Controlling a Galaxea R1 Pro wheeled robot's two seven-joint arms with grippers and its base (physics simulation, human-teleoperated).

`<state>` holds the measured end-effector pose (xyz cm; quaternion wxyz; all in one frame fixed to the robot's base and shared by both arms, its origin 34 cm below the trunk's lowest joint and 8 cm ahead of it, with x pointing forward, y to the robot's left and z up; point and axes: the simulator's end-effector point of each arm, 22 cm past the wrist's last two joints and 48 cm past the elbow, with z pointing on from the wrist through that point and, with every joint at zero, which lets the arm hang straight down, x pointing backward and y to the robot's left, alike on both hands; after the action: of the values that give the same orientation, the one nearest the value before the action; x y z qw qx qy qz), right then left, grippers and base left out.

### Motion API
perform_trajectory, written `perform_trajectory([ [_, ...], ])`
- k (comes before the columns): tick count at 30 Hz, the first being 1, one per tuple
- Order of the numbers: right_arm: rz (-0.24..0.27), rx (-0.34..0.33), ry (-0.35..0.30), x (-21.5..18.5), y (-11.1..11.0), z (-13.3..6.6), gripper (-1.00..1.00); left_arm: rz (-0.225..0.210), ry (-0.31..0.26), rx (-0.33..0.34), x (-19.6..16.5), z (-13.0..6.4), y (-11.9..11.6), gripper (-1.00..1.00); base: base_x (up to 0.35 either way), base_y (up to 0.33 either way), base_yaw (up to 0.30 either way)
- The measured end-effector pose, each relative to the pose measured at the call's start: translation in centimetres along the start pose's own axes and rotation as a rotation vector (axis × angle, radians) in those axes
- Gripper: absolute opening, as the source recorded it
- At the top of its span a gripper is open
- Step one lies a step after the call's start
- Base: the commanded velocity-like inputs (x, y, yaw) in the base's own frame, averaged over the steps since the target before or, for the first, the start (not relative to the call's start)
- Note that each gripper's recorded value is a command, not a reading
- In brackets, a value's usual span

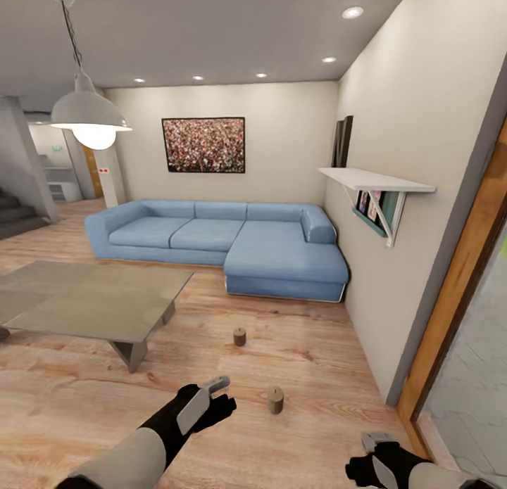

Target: Place each of the two pumpkins and all three candles from the living room inside a cabinet in the living room (use any cabinet), then make sure every cabinet is closed, and position the cauldron so it is next to a table in the living room.

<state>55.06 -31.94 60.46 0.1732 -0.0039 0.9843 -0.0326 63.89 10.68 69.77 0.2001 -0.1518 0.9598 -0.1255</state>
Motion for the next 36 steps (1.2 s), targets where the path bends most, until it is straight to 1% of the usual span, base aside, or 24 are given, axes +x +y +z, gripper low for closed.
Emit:
perform_trajectory([
  [1,0.006,-0.001,-0.003,-0.3,0.0,0.0,1.00,0.004,-0.005,0.004,-0.7,-0.2,-0.4,1.00,0.000,0.000,0.077],
  [2,0.022,-0.005,-0.011,-1.0,0.1,-0.1,1.00,0.010,-0.016,0.012,-1.9,-0.6,-1.1,1.00,0.000,0.000,0.077],
  [3,0.057,-0.015,-0.025,-2.1,0.3,-0.3,1.00,0.017,-0.032,0.021,-3.5,-1.1,-1.9,1.00,0.000,0.000,0.078],
  [4,0.085,-0.022,-0.036,-3.0,0.4,-0.5,1.00,0.021,-0.040,0.025,-4.2,-1.4,-2.3,1.00,0.000,0.000,0.078],
  [5,0.098,-0.026,-0.042,-3.4,0.4,-0.6,1.00,0.022,-0.043,0.027,-4.5,-1.4,-2.5,1.00,0.000,0.000,0.080],
  [6,0.130,-0.035,-0.062,-5.0,0.5,-0.9,1.00,0.026,-0.052,0.033,-5.3,-1.7,-3.0,1.00,0.000,0.000,0.080],
  [8,0.150,-0.041,-0.078,-6.2,0.5,-1.1,1.00,0.028,-0.057,0.038,-5.8,-1.9,-3.4,1.00,0.000,0.000,0.082],
  [10,0.160,-0.045,-0.087,-7.0,0.6,-1.3,1.00,0.034,-0.070,0.052,-6.7,-2.3,-4.6,1.00,0.000,0.000,0.075],
  [12,0.164,-0.047,-0.094,-7.4,0.7,-1.3,1.00,0.040,-0.082,0.064,-7.5,-2.6,-5.5,1.00,0.000,0.000,0.032],
  [17,0.158,-0.068,-0.129,-9.1,1.5,-1.7,1.00,0.046,-0.096,0.080,-8.6,-3.2,-6.6,1.00,0.000,0.000,0.010],
  [18,0.156,-0.077,-0.142,-9.7,1.9,-1.9,1.00,0.053,-0.115,0.095,-10.0,-3.9,-7.5,1.00,0.000,0.000,0.002],
  [23,0.152,-0.080,-0.149,-10.1,2.1,-2.0,1.00,0.060,-0.136,0.108,-11.5,-4.8,-8.5,1.00,0.000,0.000,0.001],
  [32,0.134,-0.078,-0.152,-10.2,2.4,-2.0,1.00,0.063,-0.149,0.108,-12.1,-5.0,-8.6,1.00,0.000,0.000,0.000],
  [36,0.133,-0.078,-0.152,-10.1,2.4,-2.0,1.00,0.080,-0.138,0.080,-11.5,-4.5,-7.6,1.00,0.063,-0.036,0.000],
])
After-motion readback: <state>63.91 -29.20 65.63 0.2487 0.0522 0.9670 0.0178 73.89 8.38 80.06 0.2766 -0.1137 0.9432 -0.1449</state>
